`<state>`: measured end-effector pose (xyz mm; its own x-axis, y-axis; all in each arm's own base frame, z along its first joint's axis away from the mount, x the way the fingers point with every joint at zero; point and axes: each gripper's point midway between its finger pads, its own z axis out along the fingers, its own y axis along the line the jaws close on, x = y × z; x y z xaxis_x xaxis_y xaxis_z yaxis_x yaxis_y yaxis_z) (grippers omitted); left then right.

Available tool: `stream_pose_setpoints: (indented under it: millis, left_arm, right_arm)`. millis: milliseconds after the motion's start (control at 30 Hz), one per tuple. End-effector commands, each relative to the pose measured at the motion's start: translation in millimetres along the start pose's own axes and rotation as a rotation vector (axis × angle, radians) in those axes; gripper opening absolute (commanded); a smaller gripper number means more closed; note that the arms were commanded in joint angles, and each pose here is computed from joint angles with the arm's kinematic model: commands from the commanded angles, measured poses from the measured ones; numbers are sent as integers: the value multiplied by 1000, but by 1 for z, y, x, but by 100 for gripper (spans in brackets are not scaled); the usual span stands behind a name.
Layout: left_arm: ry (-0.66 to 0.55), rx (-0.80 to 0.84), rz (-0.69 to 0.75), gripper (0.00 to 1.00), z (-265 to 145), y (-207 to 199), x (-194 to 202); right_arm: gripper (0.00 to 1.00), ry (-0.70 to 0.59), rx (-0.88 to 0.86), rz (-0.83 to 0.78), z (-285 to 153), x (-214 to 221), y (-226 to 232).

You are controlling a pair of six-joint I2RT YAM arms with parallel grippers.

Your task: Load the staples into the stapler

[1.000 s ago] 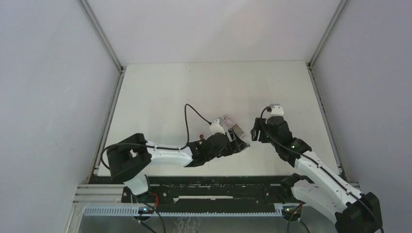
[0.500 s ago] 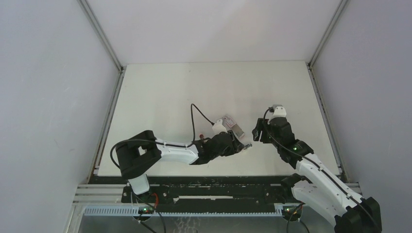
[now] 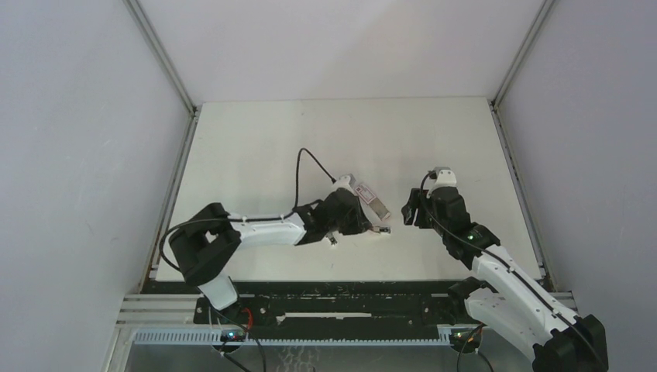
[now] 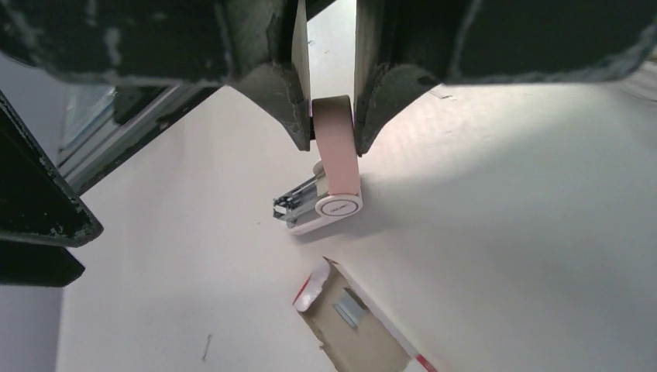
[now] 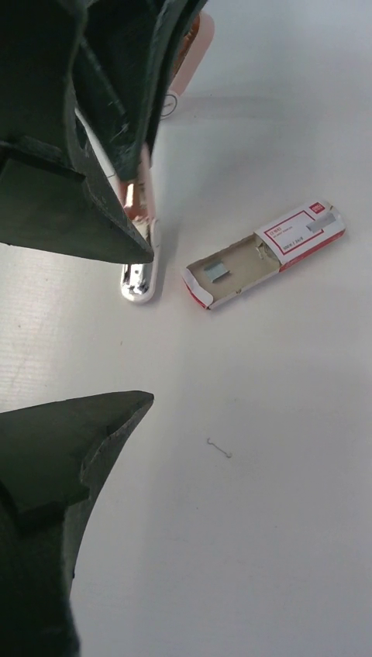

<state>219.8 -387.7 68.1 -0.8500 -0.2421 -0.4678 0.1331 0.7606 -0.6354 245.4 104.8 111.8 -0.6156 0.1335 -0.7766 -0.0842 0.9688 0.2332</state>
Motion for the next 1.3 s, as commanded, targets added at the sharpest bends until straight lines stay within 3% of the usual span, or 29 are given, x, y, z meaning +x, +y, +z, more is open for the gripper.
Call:
stream_pose_setpoints:
  millis: [0, 233, 467, 767, 1067, 1267]
  left_arm:
    - [81, 79, 311, 0, -37, -25, -40]
    - [285, 74, 694, 0, -63, 2, -63]
    - [498, 191, 851, 0, -71, 5, -49]
    - [632, 183, 901, 1, -61, 17, -56]
    - [756, 156, 914, 8, -46, 35, -61]
    - [754, 173, 909, 15, -36, 36, -66]
  right_arm:
    - [60, -41, -33, -5, 1, -10, 6]
    - [60, -37, -70, -5, 5, -9, 12]
    - [59, -8, -90, -4, 12, -1, 16]
    - [58, 26, -109, -14, 18, 6, 20]
    - [58, 61, -124, -27, 26, 14, 23]
    - [49, 130, -141, -48, 38, 23, 28]
